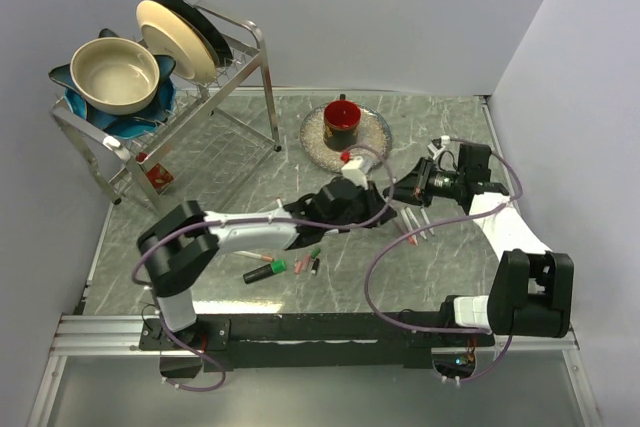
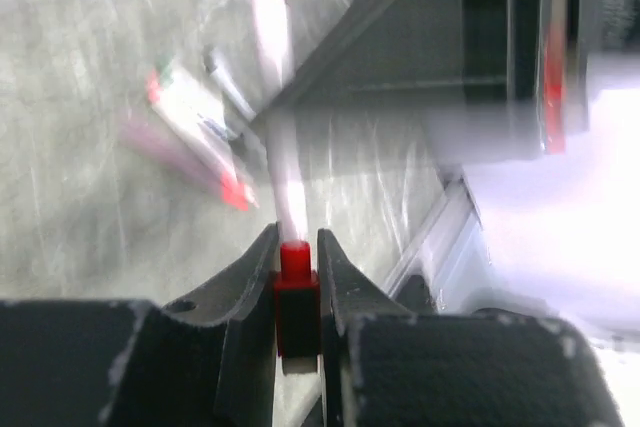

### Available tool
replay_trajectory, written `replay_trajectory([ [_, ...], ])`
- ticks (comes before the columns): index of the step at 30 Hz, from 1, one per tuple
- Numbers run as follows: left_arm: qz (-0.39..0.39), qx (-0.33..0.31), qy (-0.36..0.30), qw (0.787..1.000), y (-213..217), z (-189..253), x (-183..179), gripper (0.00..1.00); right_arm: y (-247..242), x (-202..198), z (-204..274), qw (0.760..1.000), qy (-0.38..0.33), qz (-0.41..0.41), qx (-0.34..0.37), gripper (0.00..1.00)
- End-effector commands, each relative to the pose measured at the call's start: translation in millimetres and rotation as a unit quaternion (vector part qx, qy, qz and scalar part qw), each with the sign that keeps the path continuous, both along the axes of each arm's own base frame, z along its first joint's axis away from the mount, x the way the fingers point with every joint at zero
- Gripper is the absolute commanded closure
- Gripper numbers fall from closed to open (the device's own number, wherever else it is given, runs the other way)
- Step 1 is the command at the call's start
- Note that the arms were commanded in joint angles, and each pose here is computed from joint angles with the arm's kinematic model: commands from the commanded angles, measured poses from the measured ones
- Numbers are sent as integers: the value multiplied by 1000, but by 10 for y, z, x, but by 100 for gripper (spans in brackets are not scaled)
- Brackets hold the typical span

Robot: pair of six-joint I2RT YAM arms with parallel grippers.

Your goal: Open the pen caps

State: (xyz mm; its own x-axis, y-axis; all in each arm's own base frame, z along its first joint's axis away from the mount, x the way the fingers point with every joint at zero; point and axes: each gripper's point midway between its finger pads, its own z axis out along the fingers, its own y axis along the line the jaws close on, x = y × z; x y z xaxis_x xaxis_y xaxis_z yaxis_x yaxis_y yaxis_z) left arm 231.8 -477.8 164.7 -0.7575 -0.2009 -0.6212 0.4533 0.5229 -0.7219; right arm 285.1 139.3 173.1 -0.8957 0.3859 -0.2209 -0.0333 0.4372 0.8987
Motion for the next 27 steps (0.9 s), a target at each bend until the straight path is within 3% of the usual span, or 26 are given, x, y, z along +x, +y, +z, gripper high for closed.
replay_trajectory([
  [1,-113,39,71,990,277,-279,-1019,99,-506,1076,822,968,-168,-183,-23,100],
  [7,-81,56,64,993,625,-319,-1057,99,-552,1029,566,970,-149,-190,-36,100],
  [10,-47,103,44,993,763,-408,-930,99,-673,967,298,964,-155,-176,-124,100],
  [11,-34,121,39,991,811,-436,-882,99,-733,926,179,955,-187,-140,-183,100],
  [13,10,159,20,987,940,-508,-718,99,-750,751,-5,954,-175,-75,-232,100],
  [14,21,200,27,979,1080,-657,-715,99,-782,695,-82,940,-205,-24,-270,100],
  [18,64,273,23,960,1347,-908,-613,99,-900,454,-330,926,-181,42,-330,100],
  [23,72,322,14,944,1390,-1057,-536,98,-996,364,-330,909,-194,55,-364,100],
  [27,84,354,-2,932,1419,-1096,-454,96,-997,324,-378,912,-182,64,-361,100],
])
